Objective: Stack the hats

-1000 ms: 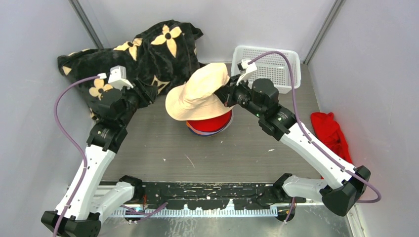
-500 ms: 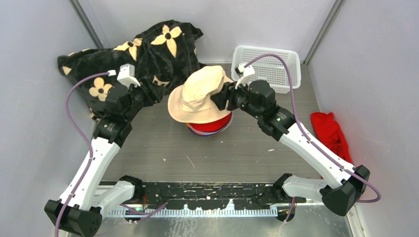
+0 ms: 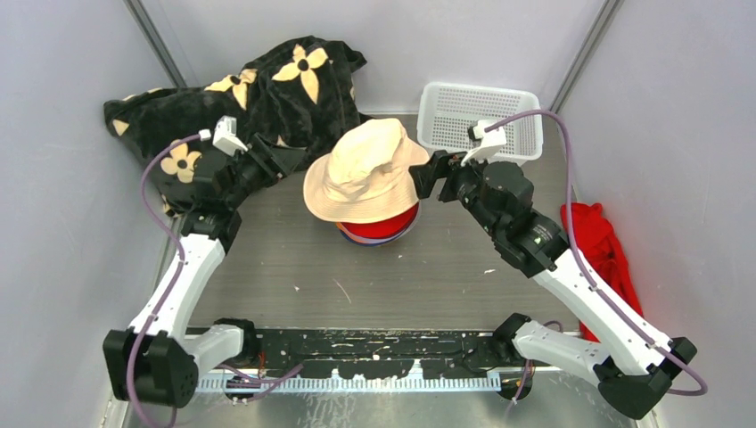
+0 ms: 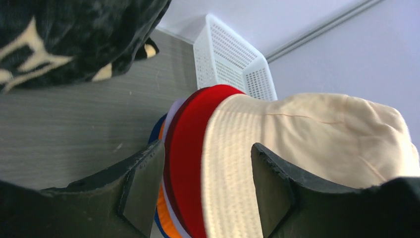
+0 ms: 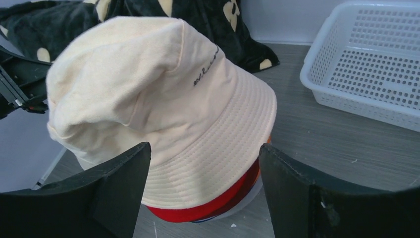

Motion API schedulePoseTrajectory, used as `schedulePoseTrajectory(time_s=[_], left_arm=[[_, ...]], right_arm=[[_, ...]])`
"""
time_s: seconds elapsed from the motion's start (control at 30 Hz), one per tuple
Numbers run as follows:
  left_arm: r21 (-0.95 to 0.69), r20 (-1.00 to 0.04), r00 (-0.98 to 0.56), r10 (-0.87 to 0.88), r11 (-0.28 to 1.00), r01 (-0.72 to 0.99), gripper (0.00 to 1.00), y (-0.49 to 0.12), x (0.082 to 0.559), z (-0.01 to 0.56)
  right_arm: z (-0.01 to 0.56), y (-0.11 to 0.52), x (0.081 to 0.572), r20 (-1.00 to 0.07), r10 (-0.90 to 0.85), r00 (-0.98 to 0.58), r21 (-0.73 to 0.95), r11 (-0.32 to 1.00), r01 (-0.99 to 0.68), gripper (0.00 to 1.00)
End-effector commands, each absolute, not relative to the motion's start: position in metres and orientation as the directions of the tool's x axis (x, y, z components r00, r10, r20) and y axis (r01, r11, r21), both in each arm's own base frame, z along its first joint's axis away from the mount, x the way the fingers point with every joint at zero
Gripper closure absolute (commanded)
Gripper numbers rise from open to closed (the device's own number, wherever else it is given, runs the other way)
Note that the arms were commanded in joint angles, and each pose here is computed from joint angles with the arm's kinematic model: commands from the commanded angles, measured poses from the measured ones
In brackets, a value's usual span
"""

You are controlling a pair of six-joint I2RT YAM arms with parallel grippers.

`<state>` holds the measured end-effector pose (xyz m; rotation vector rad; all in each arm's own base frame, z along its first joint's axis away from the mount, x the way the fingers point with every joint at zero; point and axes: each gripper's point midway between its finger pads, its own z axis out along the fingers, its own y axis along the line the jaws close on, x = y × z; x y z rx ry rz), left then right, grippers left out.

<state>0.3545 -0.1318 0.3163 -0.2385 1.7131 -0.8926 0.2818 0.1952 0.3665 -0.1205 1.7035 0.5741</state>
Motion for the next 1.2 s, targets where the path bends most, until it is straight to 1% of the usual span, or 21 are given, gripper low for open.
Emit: schedulePoseTrajectory(time_s=[0.0, 0.27, 0.5, 0.7, 0.93, 0.97, 1.03, 1.1, 1.17], left_arm=[[-0.798, -0.599, -0.424, -0.679, 0.469, 0.378, 0.35, -0.140, 0.353, 0.326], [-0.819, -0.568, -0.517, -0.640, 0.377, 0.433, 0.35, -0.153, 0.346, 0.316], [-0.851, -0.515, -0.591, -0.621, 0.291, 0.437, 0.35, -0.162, 0.342, 0.308], [-0.870, -0.491, -0.645, -0.586, 0.283, 0.404, 0.36, -0.167, 0.340, 0.292], [-0.872, -0.488, -0.675, -0.553, 0.270, 0.409, 0.37, -0.170, 0.336, 0.288], [-0.872, -0.486, -0.678, -0.551, 0.261, 0.413, 0.38, -0.171, 0.334, 0.289], [-0.887, -0.460, -0.696, -0.551, 0.245, 0.392, 0.46, -0.172, 0.338, 0.280], [-0.891, -0.451, -0.701, -0.553, 0.229, 0.392, 0.62, -0.173, 0.339, 0.280], [-0.896, -0.438, -0.706, -0.557, 0.210, 0.391, 0.81, -0.174, 0.339, 0.280]], right_arm=[[0.354, 0.183, 0.285, -0.936, 0.269, -0.229, 0.335, 0.880, -0.336, 0.16], [0.324, 0.165, 0.292, -0.866, 0.386, -0.318, 0.487, 0.796, -0.360, 0.17], [0.310, 0.173, 0.290, -0.832, 0.413, -0.372, 0.547, 0.726, -0.417, 0.17], [0.303, 0.174, 0.294, -0.813, 0.433, -0.390, 0.576, 0.695, -0.431, 0.18], [0.299, 0.172, 0.296, -0.794, 0.458, -0.401, 0.604, 0.670, -0.432, 0.18], [0.299, 0.172, 0.296, -0.791, 0.462, -0.402, 0.609, 0.665, -0.433, 0.18], [0.300, 0.173, 0.295, -0.782, 0.472, -0.407, 0.621, 0.648, -0.442, 0.18], [0.302, 0.173, 0.295, -0.777, 0.481, -0.406, 0.628, 0.633, -0.452, 0.18], [0.302, 0.173, 0.295, -0.772, 0.487, -0.408, 0.635, 0.621, -0.460, 0.18]])
